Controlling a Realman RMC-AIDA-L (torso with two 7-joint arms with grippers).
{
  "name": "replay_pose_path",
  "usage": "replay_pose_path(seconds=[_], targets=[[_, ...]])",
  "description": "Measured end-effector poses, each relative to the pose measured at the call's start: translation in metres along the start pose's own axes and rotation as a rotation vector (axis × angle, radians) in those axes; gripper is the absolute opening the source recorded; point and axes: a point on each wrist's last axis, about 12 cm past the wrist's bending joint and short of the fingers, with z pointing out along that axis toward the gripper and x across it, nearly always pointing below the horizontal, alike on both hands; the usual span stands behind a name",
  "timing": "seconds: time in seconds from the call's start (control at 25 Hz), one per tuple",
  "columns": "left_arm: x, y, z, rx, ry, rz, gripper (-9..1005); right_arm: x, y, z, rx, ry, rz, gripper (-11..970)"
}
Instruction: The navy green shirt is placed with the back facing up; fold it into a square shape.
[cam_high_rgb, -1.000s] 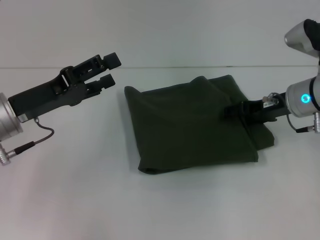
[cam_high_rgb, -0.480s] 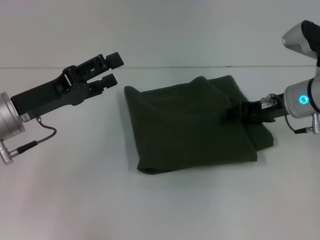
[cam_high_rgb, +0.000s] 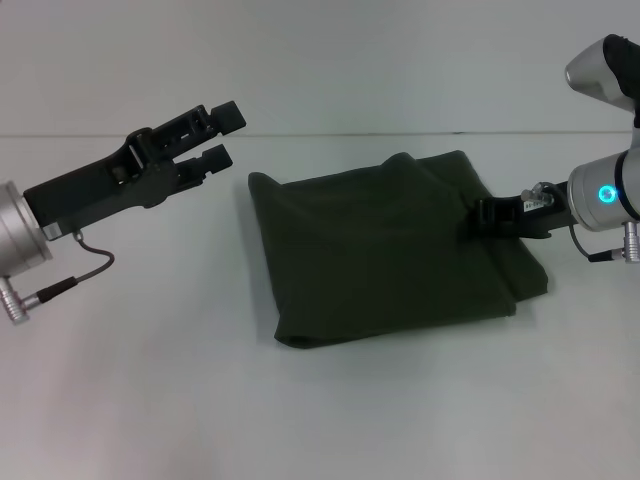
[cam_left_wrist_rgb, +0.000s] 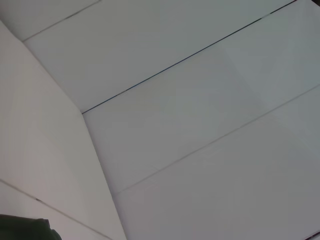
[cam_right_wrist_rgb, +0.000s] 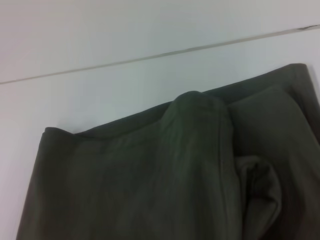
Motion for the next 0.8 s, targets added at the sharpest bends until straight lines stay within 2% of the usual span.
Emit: replay_pose_path(seconds=[0.16,0.36,0.48,0.64,0.8], targets=[[-0.002,-0.001,0.003,0.000,0.002,0.006,939,-0.001,0.000,0.000,0.003,-0.009,-0.002,142],[-0.003,-0.001,0.004,0.003,-0.002,0.007,939,-0.014,0.009,-0.006,-0.011,-0.048,-0.033,78],[-0.004,-0.001,0.003,0.003,-0.006,0.009,939,-0.027,0.022,-0.017,-0.041,-0.061,-0.059,39],[-0.005,-0.002,0.003,0.004,-0.008,0.012,938,-0.048,0.040,-0.039,-0.050,-0.090,-0.103,39],[-0.007,-0.002,0.002,0.006,-0.012,0.014,938,-0.052,0.041,-0.045,-0.004,-0.090,-0.118,38]])
